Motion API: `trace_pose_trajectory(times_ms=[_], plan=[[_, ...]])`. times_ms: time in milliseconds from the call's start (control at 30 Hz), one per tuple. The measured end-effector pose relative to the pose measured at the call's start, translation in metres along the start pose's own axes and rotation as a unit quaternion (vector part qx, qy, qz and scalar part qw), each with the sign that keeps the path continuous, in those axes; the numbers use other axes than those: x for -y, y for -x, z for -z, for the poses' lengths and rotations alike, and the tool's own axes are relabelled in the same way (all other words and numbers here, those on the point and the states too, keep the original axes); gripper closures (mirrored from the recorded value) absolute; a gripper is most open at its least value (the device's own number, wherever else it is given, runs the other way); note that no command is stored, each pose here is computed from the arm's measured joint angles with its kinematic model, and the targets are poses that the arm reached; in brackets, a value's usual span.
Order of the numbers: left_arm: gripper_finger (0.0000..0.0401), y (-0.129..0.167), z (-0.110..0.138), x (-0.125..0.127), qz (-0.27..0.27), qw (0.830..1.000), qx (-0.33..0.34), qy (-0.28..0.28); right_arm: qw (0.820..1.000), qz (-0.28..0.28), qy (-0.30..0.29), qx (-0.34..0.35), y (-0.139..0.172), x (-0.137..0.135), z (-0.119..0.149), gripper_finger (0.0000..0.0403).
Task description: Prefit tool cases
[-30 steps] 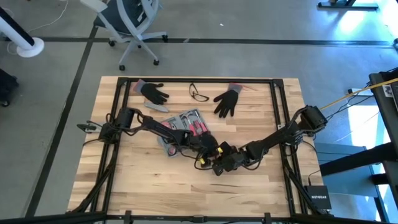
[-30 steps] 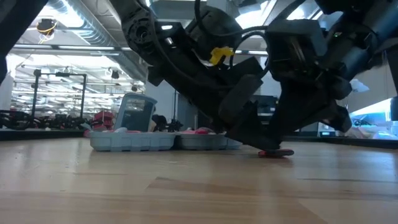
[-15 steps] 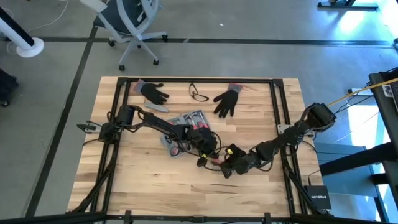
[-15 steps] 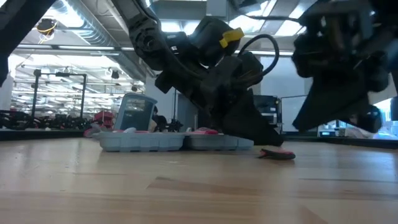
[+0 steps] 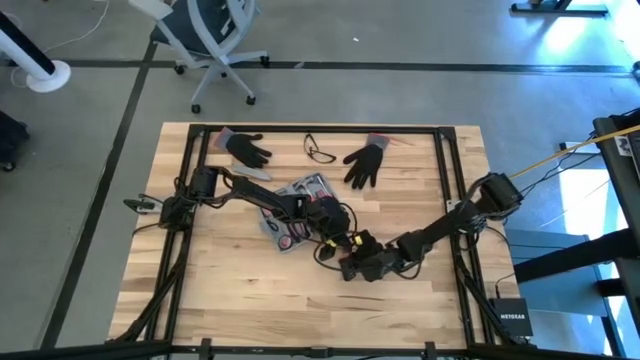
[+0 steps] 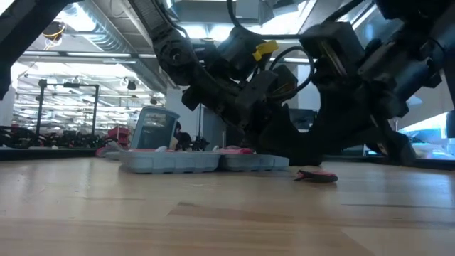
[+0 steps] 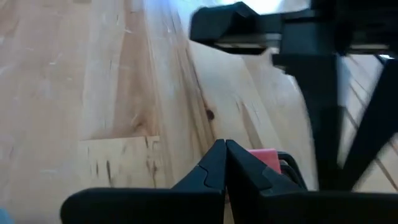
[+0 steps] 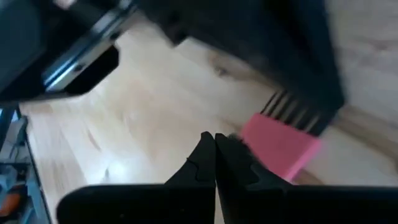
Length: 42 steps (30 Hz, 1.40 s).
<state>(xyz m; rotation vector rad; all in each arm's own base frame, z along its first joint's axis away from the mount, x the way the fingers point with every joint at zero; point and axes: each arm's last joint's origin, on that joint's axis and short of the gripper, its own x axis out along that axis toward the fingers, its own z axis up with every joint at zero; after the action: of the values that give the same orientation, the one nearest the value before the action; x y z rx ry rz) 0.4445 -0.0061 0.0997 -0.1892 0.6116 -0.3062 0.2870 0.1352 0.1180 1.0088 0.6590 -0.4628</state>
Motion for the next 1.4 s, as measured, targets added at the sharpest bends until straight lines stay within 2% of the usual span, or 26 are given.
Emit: trace_pose_trajectory(times_ms=[500, 800, 1133, 1400], plan=[[0.0401, 0.0, 0.002, 0.0, -0.015, 1.0, -0.009, -0.013, 0.998, 0.053, 0.023, -0.029, -0.002, 0.012, 0.004, 0.0403], [0.0401, 0.0, 0.002, 0.0, -0.025, 1.0, -0.008, -0.015, 0.996, 0.06, -0.002, -0.062, -0.016, 0.018, 0.013, 0.0403], [0.0401, 0.005, -0.002, -0.014, -0.04, 0.999, 0.011, 0.012, 0.996, 0.055, 0.014, -0.065, 0.005, 0.01, 0.004, 0.0403], [0.0401, 0.007, -0.004, -0.019, -0.044, 0.999, 0.017, 0.019, 0.998, 0.046, 0.007, -0.037, 0.013, 0.006, -0.002, 0.0403]])
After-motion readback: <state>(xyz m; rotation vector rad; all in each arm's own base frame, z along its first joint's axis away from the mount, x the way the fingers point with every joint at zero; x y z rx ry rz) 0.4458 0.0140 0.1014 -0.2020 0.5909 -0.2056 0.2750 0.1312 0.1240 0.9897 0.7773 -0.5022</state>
